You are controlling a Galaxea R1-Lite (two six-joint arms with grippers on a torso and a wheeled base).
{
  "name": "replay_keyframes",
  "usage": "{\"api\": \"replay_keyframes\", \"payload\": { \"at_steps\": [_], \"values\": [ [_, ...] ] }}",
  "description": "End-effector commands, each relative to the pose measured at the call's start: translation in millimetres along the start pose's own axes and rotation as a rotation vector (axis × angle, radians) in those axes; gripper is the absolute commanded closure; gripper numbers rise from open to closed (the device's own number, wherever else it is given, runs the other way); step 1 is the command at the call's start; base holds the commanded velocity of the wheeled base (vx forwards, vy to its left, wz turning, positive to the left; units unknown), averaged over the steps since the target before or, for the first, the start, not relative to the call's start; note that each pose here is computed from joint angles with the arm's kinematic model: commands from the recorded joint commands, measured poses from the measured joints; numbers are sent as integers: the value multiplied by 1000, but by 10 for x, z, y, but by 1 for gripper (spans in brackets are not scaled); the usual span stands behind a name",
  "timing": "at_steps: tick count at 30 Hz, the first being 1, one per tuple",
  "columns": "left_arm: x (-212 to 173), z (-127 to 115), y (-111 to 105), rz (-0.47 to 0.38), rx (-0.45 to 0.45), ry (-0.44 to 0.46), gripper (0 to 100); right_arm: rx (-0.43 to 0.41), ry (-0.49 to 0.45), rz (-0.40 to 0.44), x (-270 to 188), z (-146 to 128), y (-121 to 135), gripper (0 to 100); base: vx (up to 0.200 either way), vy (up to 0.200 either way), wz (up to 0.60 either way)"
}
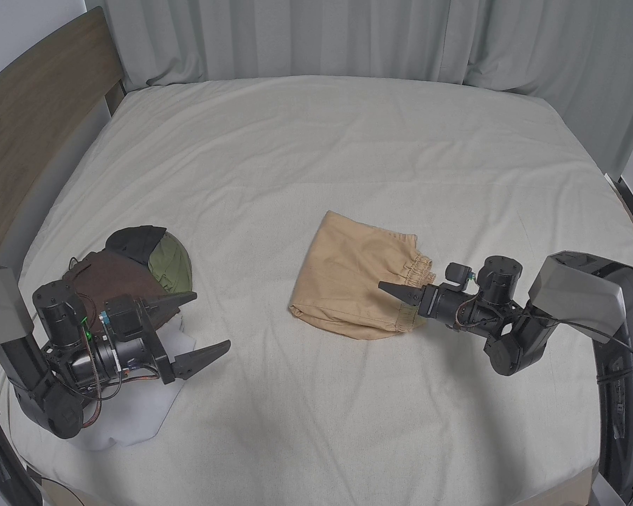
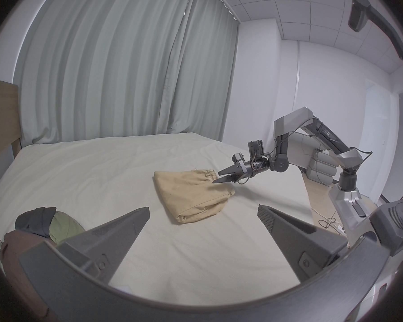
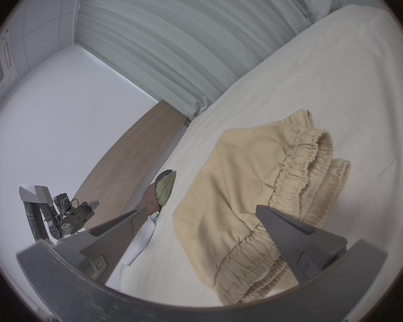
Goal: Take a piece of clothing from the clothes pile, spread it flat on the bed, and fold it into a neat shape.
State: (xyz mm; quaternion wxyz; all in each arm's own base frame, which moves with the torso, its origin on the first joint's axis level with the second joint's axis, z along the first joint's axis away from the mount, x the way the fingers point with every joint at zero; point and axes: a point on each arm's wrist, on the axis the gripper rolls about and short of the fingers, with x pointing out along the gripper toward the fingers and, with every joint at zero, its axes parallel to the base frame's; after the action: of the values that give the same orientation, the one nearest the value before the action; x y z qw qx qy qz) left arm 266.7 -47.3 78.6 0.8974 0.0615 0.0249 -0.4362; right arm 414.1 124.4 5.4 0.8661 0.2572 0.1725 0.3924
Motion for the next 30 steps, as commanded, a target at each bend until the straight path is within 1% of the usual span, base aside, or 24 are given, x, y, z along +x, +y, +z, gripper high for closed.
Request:
{"api": "replay_keyframes", "payload": {
  "at_steps": [1, 3, 5, 6, 8, 9, 10, 11, 12, 13, 15, 16, 17, 18, 20, 21, 23, 24, 25, 26, 28, 29, 30],
  "values": [
    [-46, 166, -137, -74, 30, -45, 0, -116, -136, 90, -377, 491, 648, 0, 0, 0, 0],
    [-46, 304, -226, -132, 61, -88, 0, -192, -199, 121, -643, 703, 1006, 0, 0, 0, 0],
    [-49, 459, -380, -192, 87, -133, 0, -295, -253, 135, -950, 864, 1350, 0, 0, 0, 0],
    [-49, 534, -489, -227, 94, -154, 0, -360, -288, 135, -1134, 928, 1512, 0, 0, 0, 0],
    [-79, 623, -602, -261, 108, -181, 0, -438, -322, 116, -1338, 956, 1646, 0, 0, 0, 0],
    [-79, 623, -602, -261, 108, -181, 0, -438, -322, 116, -1338, 956, 1646, 0, 0, 0, 0],
    [-235, 793, -785, -290, 143, -237, 0, -567, -383, 40, -1755, 928, 1805, 0, 0, 0, 0],
    [-337, 844, -862, -297, 155, -258, 0, -615, -396, 7, -1951, 871, 1870, 0, 0, 0, 0],
    [-455, 889, -940, -301, 164, -278, 0, -655, -415, -18, -2159, 811, 1958, 0, 0, 0, 0],
    [-579, 936, -1010, -301, 169, -301, 0, -676, -433, -44, -2370, 722, 2045, 0, 0, 0, 0],
    [-786, 1041, -1123, -292, 183, -359, 0, -689, -453, -72, -2708, 491, 2194, 0, 0, 0, 0],
    [-877, 1091, -1159, -270, 189, -388, 0, -699, -466, -79, -2835, 382, 2257, 0, 0, 0, 0],
    [-971, 1157, -1183, -218, 187, -425, 0, -713, -484, -85, -2970, 254, 2324, 0, 0, 0, 0],
    [-1056, 1217, -1183, -127, 171, -459, 0, -732, -509, -89, -3078, 171, 2392, 0, 0, 0, 0],
    [-1234, 1264, -1186, 70, 102, -509, 0, -733, -533, -92, -3227, 79, 2508, 0, 0, 0, 0],
    [-1319, 1264, -1221, 126, 68, -533, 0, -743, -551, -88, -3308, 19, 2576, 0, 0, 0, 0],
    [-1488, 1194, -1335, 158, 5, -543, 0, -755, -587, -65, -3509, -185, 2724, 0, 0, 0, 0],
    [-1529, 1164, -1366, 166, -2, -536, 0, -749, -580, -65, -3575, -294, 2749, 0, 0, 0, 0],
    [-1539, 1155, -1375, 166, -2, -535, 0, -747, -576, -65, -3584, -313, 2749, 0, 0, 0, 0],
    [-1648, 1083, -1464, 177, -15, -519, 0, -718, -541, -77, -3696, -558, 2757, 0, 0, 0, 0],
    [-1740, 990, -1545, 190, -41, -478, 0, -705, -525, -78, -3805, -784, 2768, 0, 0, 0, 0],
    [-1758, 964, -1562, 192, -50, -465, 0, -701, -521, -80, -3825, -834, 2765, 0, 0, 0, 0],
    [-1811, 867, -1620, 193, -78, -418, 0, -696, -488, -108, -3827, -930, 2719, 0, 0, 0, 0]
  ]
}}
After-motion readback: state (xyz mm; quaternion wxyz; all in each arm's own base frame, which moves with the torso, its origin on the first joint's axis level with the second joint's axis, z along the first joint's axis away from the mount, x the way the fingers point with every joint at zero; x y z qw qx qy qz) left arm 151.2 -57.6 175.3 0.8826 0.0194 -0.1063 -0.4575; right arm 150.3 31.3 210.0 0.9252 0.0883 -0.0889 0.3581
